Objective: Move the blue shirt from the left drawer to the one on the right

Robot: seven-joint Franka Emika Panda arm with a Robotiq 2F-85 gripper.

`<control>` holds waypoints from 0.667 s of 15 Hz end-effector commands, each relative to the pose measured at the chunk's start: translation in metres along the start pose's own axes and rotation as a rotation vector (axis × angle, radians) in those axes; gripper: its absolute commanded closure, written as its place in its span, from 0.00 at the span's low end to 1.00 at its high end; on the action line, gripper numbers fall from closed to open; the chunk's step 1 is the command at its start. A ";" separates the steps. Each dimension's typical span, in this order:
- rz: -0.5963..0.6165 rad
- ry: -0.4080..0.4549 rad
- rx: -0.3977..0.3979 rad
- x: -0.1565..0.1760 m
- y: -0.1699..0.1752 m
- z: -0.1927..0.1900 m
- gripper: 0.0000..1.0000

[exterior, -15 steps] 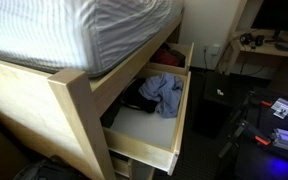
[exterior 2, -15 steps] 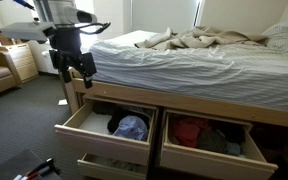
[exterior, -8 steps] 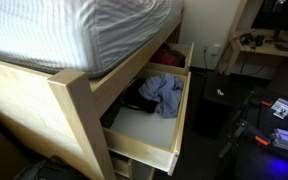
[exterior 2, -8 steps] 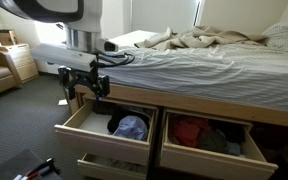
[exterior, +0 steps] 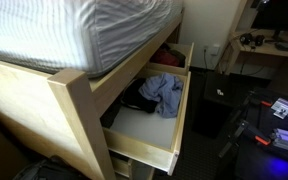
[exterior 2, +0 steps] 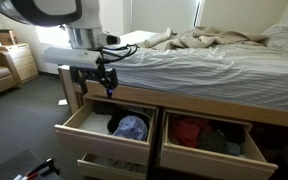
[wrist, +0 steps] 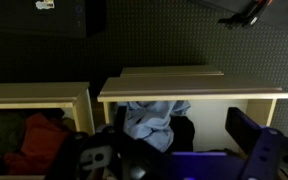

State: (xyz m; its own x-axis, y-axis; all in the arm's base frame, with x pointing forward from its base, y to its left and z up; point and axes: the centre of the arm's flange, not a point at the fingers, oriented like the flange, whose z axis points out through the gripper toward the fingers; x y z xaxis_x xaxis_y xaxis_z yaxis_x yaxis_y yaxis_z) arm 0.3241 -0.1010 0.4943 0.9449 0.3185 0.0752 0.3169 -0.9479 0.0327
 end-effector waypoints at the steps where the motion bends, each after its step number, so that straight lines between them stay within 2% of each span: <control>1: -0.002 0.025 0.026 0.024 0.013 0.070 0.00; 3: -0.009 -0.039 0.161 0.025 0.022 0.107 0.00; 5: 0.002 -0.109 0.259 0.019 0.026 0.136 0.00; 7: 0.016 -0.132 0.292 0.011 0.025 0.145 0.00; 8: 0.019 -0.105 0.253 0.009 0.017 0.136 0.00; 10: 0.023 -0.130 0.271 0.009 0.018 0.147 0.00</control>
State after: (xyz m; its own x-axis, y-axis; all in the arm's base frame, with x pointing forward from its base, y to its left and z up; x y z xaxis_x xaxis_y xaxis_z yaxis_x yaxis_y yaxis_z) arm 0.3504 -0.1158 0.3487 0.9491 0.3101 -0.0559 0.2892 -0.9276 -0.2365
